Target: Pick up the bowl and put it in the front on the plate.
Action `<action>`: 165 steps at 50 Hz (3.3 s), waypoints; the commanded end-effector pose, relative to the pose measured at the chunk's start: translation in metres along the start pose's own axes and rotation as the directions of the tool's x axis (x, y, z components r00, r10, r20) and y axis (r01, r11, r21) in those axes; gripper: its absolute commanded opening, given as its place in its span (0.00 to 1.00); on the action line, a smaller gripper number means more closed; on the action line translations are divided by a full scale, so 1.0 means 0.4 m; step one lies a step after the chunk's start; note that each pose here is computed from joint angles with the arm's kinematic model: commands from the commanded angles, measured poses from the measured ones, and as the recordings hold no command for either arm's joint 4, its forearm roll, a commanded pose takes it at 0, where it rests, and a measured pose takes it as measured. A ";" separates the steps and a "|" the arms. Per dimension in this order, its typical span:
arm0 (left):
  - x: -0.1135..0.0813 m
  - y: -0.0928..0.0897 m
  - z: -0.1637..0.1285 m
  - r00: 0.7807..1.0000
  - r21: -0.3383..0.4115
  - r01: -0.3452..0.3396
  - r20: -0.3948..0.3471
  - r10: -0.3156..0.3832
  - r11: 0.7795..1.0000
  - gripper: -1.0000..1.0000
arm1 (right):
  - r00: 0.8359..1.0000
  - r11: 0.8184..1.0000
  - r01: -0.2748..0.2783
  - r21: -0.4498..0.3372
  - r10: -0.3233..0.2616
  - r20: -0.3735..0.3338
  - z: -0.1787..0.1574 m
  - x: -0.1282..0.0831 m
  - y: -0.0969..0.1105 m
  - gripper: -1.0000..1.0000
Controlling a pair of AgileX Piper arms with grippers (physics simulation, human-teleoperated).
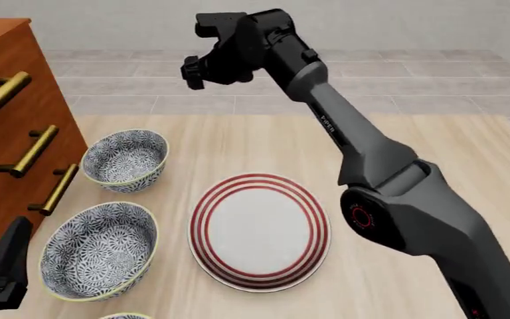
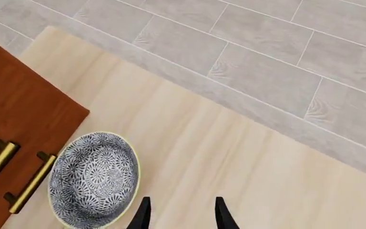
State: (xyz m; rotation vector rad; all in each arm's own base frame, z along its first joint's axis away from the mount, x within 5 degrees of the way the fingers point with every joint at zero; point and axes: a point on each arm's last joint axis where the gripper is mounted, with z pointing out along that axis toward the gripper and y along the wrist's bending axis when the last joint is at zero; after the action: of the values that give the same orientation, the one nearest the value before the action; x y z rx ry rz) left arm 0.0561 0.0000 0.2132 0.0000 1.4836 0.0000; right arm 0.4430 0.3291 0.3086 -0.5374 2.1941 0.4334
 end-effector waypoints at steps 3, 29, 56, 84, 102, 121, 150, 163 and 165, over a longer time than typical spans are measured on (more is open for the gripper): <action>0.000 0.000 0.000 1.000 0.000 0.000 0.000 0.000 1.000 1.00 | 0.999 0.999 0.033 -0.028 -0.034 -0.028 0.041 0.036 0.051 1.00; 0.000 0.000 0.000 1.000 0.000 0.000 0.000 0.000 1.000 1.00 | 0.998 0.997 0.050 -0.066 -0.052 -0.031 0.094 0.080 0.115 1.00; 0.000 0.000 0.000 1.000 0.000 0.000 0.000 0.000 1.000 1.00 | 0.998 0.992 0.048 -0.113 -0.052 -0.037 0.161 0.148 0.195 1.00; 0.000 0.000 0.000 1.000 0.000 0.000 0.000 0.000 1.000 1.00 | 0.998 0.994 0.017 -0.111 -0.024 -0.057 0.237 0.211 0.195 1.00; 0.000 0.000 0.000 1.000 0.000 0.000 0.000 0.000 1.000 1.00 | 0.997 0.994 0.002 -0.109 -0.010 -0.074 0.278 0.250 0.195 1.00; 0.000 0.000 0.000 1.000 0.000 0.000 0.000 0.000 1.000 1.00 | 0.996 0.992 0.024 -0.121 -0.035 -0.088 0.302 0.285 0.218 1.00; 0.000 0.000 0.000 1.000 0.000 0.000 0.000 0.000 1.000 1.00 | 0.991 0.996 0.016 -0.089 -0.028 -0.130 0.348 0.324 0.171 0.00; 0.000 0.000 0.000 1.000 0.000 0.000 0.000 0.000 1.000 1.00 | 0.991 0.997 0.016 -0.079 -0.026 -0.128 0.334 0.304 0.152 0.00; 0.000 0.000 0.000 1.000 0.000 0.000 0.000 0.000 1.000 1.00 | 0.992 0.997 0.015 -0.078 -0.025 -0.124 0.328 0.295 0.149 0.00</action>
State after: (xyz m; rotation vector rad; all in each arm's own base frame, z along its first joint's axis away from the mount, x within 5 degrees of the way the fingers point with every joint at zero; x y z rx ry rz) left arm 0.0561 0.0000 0.2132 0.0000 1.4836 0.0000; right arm 0.4174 0.4273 0.1490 -0.6642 2.2693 0.5361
